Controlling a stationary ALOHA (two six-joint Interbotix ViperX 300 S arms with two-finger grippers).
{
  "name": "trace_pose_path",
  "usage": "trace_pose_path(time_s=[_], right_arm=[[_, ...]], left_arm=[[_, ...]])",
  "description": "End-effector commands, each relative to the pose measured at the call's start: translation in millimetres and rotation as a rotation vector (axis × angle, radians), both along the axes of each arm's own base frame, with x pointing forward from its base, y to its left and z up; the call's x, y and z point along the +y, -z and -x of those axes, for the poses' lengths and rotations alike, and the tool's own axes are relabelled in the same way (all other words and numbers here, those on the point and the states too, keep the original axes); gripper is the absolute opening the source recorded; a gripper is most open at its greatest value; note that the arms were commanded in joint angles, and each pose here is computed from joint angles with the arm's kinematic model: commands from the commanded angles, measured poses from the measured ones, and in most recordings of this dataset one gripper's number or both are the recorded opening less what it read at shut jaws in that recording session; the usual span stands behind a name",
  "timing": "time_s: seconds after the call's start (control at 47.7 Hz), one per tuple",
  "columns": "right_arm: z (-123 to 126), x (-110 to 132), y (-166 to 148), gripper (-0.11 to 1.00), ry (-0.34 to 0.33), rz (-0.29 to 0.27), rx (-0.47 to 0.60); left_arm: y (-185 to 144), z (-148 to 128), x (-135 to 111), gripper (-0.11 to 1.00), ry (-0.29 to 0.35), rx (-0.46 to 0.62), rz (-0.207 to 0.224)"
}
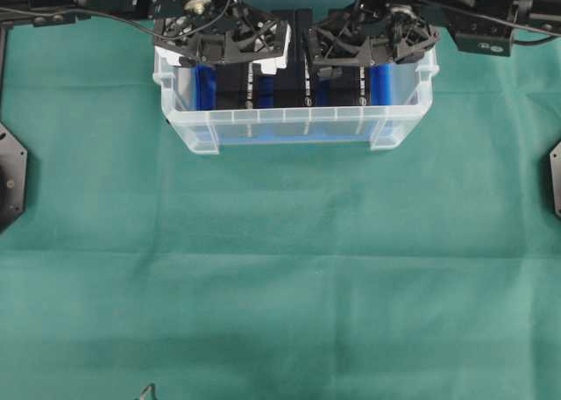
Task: Take the box out of the case with both arms.
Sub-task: 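Lower both grippers into the bin and close on the two boxes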
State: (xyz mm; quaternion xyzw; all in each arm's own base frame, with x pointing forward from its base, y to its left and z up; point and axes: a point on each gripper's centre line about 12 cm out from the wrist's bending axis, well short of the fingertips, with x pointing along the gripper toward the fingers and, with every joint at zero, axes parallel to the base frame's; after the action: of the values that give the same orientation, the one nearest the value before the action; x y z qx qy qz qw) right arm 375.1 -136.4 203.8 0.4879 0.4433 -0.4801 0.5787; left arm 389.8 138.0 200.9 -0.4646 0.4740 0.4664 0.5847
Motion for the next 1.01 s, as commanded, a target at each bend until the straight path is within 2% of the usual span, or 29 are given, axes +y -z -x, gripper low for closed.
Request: trace_pose_path(time_s=[0.0, 0.042, 0.126, 0.293, 0.671, 0.985], right_arm=[[7, 0, 3, 0.90, 0.009, -0.013, 0.041], [9, 1, 4, 0.84, 0.009, -0.016, 0.054], [11, 2, 3, 0.67, 0.017, -0.023, 0.068], [6, 2, 0, 0.67, 0.041, 0.006, 0.026], [5, 2, -1, 0.67, 0.081, 0.002, 0.012], [-1, 0, -5, 0.67, 0.081, 0.014, -0.031]], left_arm=[[-2, 5, -1, 0.71, -0.002, 0.017, 0.004], [-3, 5, -1, 0.64, -0.001, 0.010, 0.003], [-3, 3, -3, 0.64, 0.007, 0.003, 0.000], [-5, 3, -4, 0.64, 0.002, -0.005, 0.000], [-6, 2, -6, 0.64, 0.007, -0.007, 0.002], [-10, 4, -6, 0.64, 0.010, -0.017, -0.001]])
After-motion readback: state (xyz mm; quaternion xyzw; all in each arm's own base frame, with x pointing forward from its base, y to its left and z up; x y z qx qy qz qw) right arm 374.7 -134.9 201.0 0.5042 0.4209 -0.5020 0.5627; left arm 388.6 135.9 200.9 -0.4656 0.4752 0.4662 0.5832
